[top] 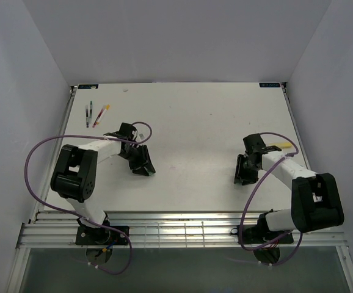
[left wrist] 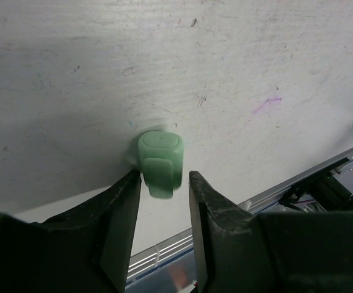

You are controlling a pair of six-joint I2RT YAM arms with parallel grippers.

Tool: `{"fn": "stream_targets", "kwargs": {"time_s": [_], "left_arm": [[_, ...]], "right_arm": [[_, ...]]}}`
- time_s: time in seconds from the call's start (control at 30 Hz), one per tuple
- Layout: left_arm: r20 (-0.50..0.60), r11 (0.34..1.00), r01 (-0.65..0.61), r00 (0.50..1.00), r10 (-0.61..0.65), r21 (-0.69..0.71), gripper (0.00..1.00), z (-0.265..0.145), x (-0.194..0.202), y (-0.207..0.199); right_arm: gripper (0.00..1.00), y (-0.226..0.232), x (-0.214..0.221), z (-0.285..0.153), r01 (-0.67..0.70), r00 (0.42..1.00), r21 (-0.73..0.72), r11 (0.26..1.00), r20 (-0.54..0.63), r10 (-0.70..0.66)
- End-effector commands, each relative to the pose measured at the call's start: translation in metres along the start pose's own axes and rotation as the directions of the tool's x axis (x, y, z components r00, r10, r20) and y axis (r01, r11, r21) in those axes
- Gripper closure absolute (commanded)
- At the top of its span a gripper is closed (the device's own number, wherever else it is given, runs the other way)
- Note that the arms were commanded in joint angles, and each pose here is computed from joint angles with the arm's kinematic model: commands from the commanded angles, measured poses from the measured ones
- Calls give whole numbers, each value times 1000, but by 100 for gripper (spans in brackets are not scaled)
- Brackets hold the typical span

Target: Open the pen caps

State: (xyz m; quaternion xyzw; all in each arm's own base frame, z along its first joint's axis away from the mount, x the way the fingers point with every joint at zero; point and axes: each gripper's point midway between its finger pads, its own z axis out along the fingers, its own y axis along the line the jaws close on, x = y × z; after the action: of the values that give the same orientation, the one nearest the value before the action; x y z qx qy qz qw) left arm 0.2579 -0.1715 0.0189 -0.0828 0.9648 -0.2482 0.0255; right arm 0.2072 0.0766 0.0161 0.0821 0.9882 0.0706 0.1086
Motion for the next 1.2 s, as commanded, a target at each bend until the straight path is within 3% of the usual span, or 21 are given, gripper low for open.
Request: {"fn": "stream_targets", "kwargs": {"time_s": [0.0,0.23,0.47,0.67,0.87,1.07,1.17], "left_arm": [[17,999,-27,999,27,-33,50,1,3,9],[45,999,-44,998,45,-32,45,-6,-6,6],[173,993,-114,979,112,4,40,-48,-35,-28],[243,974,-224,948,206,45,39,-77,-41,-51],[275,948,-309,920,278,73,39,-88,-34,-57],[273,935,-327,920,281,138,39,-86,-22,-62],[274,932,-322,923,269,169,39,-85,-18,-65]], "right_arm": [[55,-9,1,1,24,999,41,999,-24,-23],[37,14,-30,-8,58,998,-32,998,21,-57],[16,44,-97,-55,16,984,-82,996,176,-1],[13,37,-139,-82,-118,961,-37,992,249,124],[19,-31,-162,-74,-405,878,64,912,305,369],[21,-83,-196,-88,-504,802,164,848,454,389],[22,-103,-202,-80,-565,775,177,806,449,444]]}}
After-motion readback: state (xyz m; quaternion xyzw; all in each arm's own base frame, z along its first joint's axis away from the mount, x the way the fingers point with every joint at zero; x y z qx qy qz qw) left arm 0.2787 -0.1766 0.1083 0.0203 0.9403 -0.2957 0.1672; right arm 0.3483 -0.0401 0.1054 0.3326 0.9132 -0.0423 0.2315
